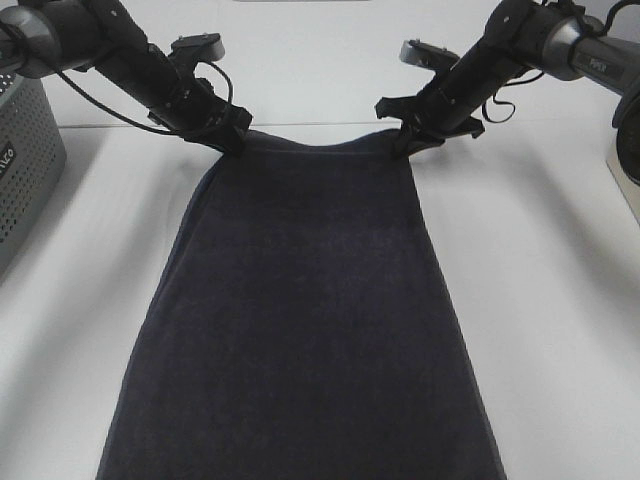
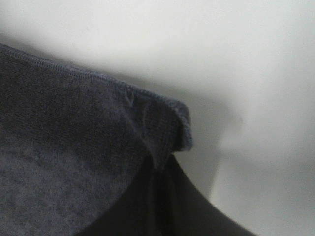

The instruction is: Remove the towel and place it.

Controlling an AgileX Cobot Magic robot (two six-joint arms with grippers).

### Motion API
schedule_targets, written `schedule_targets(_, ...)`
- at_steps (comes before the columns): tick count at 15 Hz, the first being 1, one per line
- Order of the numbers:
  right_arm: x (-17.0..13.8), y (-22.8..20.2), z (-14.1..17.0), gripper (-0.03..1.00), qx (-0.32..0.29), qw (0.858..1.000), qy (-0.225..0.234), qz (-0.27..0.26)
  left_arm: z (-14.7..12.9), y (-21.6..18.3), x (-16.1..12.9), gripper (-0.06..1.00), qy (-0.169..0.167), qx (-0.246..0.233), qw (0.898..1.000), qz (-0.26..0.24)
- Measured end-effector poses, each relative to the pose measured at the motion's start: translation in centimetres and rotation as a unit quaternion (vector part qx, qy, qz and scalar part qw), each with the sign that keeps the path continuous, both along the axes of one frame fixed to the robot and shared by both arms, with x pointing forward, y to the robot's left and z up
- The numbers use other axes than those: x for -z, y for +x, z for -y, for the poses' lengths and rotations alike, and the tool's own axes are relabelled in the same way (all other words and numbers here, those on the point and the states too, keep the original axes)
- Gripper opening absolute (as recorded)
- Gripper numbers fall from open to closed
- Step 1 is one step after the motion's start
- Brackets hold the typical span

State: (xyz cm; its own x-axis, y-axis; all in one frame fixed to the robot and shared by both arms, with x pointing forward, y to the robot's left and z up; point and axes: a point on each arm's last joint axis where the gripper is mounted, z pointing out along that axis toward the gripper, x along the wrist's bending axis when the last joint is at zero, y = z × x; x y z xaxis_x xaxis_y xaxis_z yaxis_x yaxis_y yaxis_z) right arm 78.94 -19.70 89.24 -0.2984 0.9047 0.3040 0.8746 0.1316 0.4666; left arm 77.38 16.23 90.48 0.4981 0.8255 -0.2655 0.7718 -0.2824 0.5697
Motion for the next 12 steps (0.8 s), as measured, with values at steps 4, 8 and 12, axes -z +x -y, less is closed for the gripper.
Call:
schedule_targets(4,-2.3,1.6,0.1,0.02,0.015,0.995,-0.002,0.099,-0.4,1.7,-0.9,0.02,0.016,-0.024,0.993,0.113)
schedule_targets(8,-2.8,2.4,0.3,0.02,0.038,0.989,0.0,0.146,-0.6,2.6,-1.6,0.02,0.031,-0.02,0.982,0.186)
schedule_targets(12,-2.6,2.8,0.4,0.02,0.054,0.985,0.004,0.165,-0.5,3.0,-1.8,0.02,0.039,-0.003,0.971,0.236)
